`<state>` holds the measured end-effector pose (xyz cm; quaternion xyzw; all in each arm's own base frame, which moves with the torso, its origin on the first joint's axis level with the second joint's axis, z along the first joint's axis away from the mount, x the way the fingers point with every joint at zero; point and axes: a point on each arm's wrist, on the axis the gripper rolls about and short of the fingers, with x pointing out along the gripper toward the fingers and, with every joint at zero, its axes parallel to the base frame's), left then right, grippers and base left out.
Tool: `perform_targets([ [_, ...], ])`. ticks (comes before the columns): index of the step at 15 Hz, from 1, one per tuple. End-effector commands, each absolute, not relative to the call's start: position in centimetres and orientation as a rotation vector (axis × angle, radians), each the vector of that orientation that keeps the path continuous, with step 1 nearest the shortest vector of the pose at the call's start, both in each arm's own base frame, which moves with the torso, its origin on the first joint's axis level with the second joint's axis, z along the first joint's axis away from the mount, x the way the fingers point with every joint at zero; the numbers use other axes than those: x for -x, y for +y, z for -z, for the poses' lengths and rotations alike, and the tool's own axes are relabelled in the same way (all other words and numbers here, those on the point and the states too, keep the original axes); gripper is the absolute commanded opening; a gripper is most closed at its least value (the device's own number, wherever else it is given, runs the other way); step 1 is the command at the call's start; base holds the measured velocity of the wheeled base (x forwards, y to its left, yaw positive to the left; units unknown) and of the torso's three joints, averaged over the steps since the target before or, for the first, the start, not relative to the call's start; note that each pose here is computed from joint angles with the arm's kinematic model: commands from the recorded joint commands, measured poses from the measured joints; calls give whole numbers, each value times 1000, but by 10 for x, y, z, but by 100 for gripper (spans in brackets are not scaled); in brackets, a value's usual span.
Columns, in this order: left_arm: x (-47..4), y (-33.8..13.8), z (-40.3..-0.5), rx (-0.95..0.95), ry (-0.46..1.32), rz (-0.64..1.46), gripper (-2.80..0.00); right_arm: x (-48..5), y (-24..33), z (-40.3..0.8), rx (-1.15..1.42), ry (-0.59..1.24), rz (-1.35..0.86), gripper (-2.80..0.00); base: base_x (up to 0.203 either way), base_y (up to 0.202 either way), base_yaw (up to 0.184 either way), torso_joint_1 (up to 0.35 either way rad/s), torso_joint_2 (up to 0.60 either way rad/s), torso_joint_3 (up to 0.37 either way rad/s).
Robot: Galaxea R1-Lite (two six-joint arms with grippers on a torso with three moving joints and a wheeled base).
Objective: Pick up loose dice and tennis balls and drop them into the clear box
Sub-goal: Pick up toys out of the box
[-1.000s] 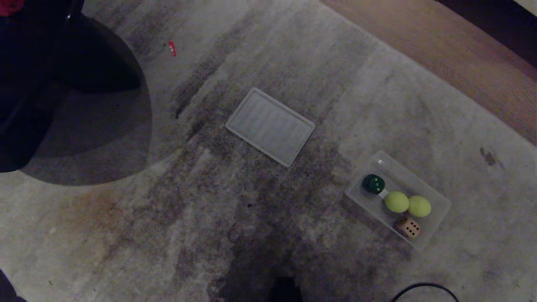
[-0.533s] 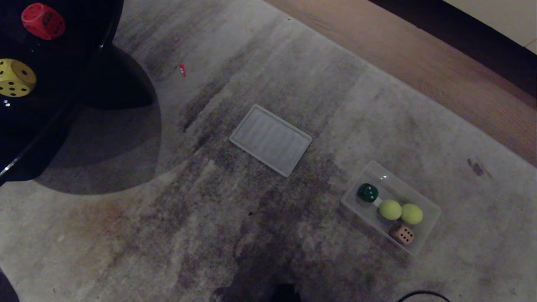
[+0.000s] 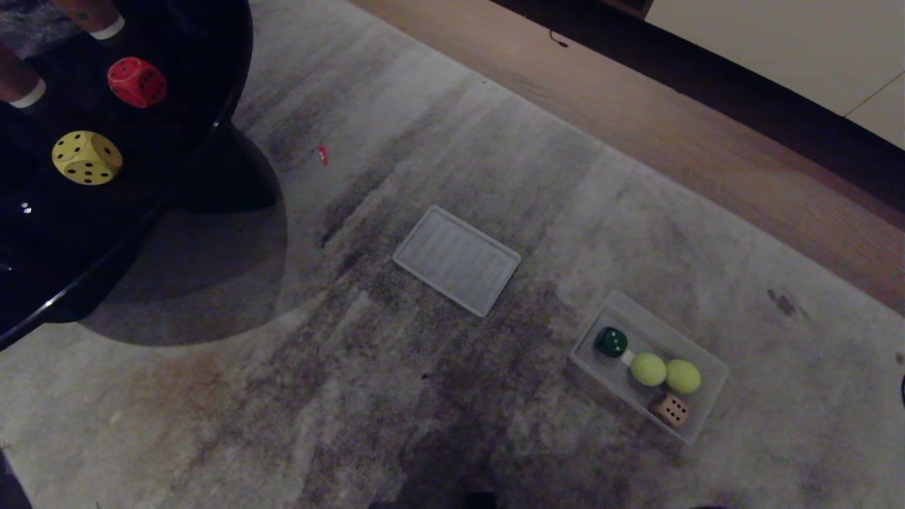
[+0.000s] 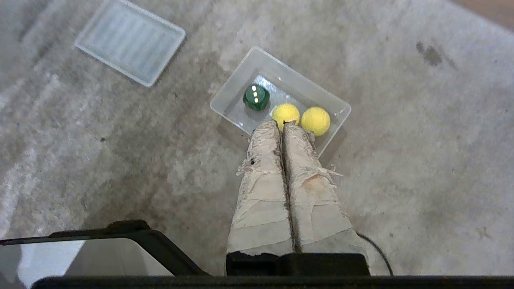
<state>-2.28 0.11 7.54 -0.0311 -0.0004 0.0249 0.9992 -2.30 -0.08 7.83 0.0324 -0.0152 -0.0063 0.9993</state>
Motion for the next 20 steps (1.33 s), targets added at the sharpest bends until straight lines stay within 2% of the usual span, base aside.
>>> perform_targets([
  [1, 23, 1, -75, 57, 2, -49, -280, 22, -1, -75, -65, -19, 13, -280, 0, 0, 0, 3, 2, 198],
  [20, 23, 1, -75, 35, 2, -45, -280, 22, -1, -75, -62, -19, 13, -280, 0, 0, 0, 2, 2, 204],
])
